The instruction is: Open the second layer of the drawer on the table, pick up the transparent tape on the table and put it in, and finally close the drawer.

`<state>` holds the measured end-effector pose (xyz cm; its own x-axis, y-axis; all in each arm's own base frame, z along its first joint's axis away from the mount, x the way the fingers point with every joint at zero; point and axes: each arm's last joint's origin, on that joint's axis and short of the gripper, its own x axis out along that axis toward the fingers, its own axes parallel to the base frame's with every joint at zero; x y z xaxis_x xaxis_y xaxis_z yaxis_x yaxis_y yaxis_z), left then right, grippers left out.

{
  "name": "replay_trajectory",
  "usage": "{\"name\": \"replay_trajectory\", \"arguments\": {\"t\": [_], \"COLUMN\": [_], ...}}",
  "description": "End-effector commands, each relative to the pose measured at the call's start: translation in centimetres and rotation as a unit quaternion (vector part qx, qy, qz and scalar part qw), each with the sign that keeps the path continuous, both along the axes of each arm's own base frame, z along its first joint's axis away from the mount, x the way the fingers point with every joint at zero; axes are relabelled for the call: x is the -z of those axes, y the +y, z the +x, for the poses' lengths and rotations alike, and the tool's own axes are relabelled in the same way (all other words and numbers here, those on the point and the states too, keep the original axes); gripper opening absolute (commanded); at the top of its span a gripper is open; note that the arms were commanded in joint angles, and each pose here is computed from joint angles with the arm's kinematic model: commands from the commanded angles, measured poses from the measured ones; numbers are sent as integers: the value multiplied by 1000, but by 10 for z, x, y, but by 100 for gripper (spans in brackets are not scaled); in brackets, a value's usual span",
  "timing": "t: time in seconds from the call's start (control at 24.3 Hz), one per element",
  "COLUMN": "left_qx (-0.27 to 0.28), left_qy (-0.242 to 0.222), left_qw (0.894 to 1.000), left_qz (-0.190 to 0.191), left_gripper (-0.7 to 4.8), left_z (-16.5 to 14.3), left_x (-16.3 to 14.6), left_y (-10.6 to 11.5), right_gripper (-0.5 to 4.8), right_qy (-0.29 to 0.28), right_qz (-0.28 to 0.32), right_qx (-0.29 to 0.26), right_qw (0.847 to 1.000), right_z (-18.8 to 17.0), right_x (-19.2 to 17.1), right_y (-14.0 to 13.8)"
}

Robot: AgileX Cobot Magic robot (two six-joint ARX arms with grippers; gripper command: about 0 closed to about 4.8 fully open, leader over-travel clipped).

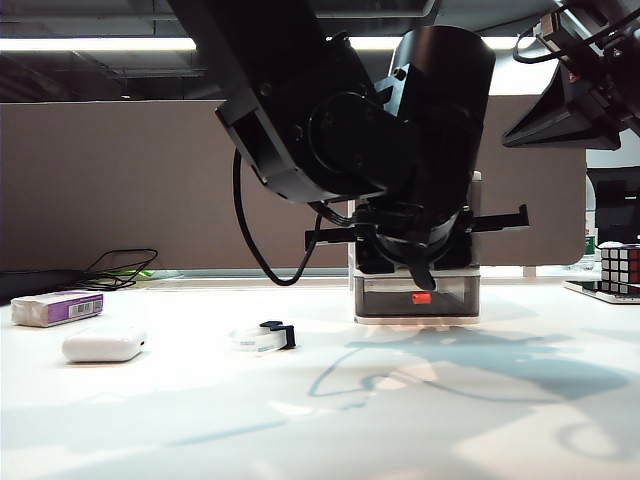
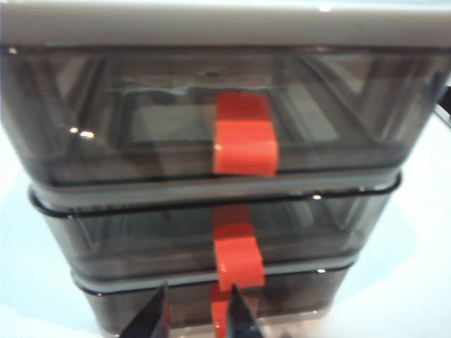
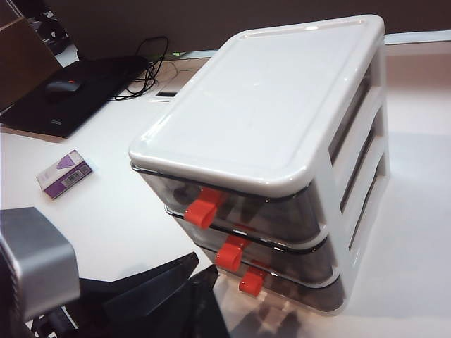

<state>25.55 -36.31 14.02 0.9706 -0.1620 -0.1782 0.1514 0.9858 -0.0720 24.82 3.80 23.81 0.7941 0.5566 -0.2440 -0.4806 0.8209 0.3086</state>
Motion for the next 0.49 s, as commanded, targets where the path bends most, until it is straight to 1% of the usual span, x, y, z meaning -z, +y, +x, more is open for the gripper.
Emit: {"name": "replay_trajectory", "arguments": {"t": [0.04, 0.08, 0.12, 0.25, 0.37, 0.49], "left_qx": [12, 16, 18, 6, 0, 3], "left_qy": [8, 11, 14, 20, 22, 20], "left_qw": [1000, 999, 999, 999, 997, 997], "left_qz": [-25, -29, -32, -45, -74, -72], "left_gripper": [182, 207, 220, 219, 219, 218], "left_z": [0, 0, 0, 0, 2, 8], "left_x": [5, 7, 8, 12, 16, 19], "left_y": [-2, -3, -3, -4, -6, -11], "right_gripper": [-5, -5, -5, -5, -5, -5], "right_qy": [-9, -9, -9, -9, -9, -9], "right_qz": [2, 2, 2, 2, 2, 2], "right_qx": [-1, -1, -1, -1, -1, -1], "right_qw": [1000, 1000, 1000, 1000, 1000, 1000], "right_z": [0, 0, 0, 0, 0, 0], "right_x": [-3, -3, -3, -3, -3, -3], "right_y": [0, 0, 0, 0, 0, 0]}}
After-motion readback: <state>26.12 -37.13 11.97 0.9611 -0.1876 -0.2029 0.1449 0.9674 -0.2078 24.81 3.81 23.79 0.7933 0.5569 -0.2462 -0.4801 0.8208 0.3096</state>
